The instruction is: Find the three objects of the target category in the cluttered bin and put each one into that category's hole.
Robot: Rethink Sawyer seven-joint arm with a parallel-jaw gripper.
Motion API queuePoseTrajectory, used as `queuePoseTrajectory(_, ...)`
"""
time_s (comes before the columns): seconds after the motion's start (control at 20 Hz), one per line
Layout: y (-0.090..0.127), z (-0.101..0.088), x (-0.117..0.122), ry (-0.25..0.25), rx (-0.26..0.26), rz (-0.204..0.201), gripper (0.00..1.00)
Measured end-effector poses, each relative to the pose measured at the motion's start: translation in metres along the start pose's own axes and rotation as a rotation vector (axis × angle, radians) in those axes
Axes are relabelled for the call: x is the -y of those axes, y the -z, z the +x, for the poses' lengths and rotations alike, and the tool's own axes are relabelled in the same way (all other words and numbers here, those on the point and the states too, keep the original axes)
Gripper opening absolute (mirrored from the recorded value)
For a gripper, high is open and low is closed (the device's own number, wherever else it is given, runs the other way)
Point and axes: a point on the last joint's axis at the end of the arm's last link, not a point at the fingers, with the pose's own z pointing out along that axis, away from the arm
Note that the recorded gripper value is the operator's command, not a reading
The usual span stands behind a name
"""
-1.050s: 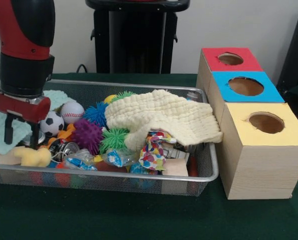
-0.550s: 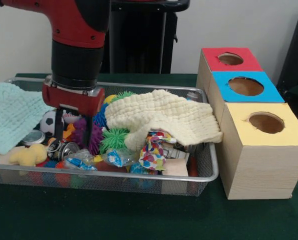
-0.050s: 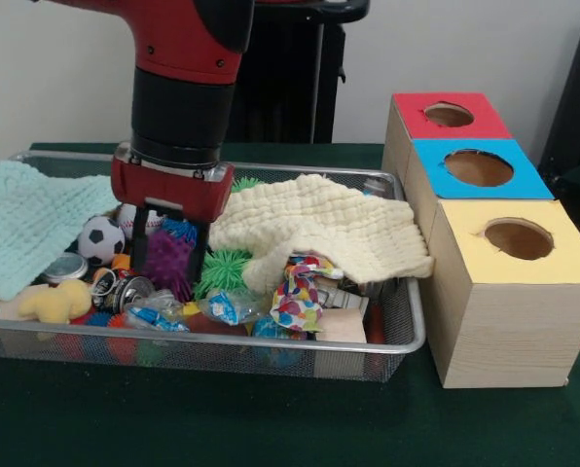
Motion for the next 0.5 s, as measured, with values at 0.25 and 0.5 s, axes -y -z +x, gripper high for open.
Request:
queuePoseTrajectory(0.25,-0.001,0.007,0.022,-0.014,-0.010,0.033,1.00)
queuePoseTrajectory(0.5,-0.003,0.012,0.043,-0.035,-0.020,0.055,1.00)
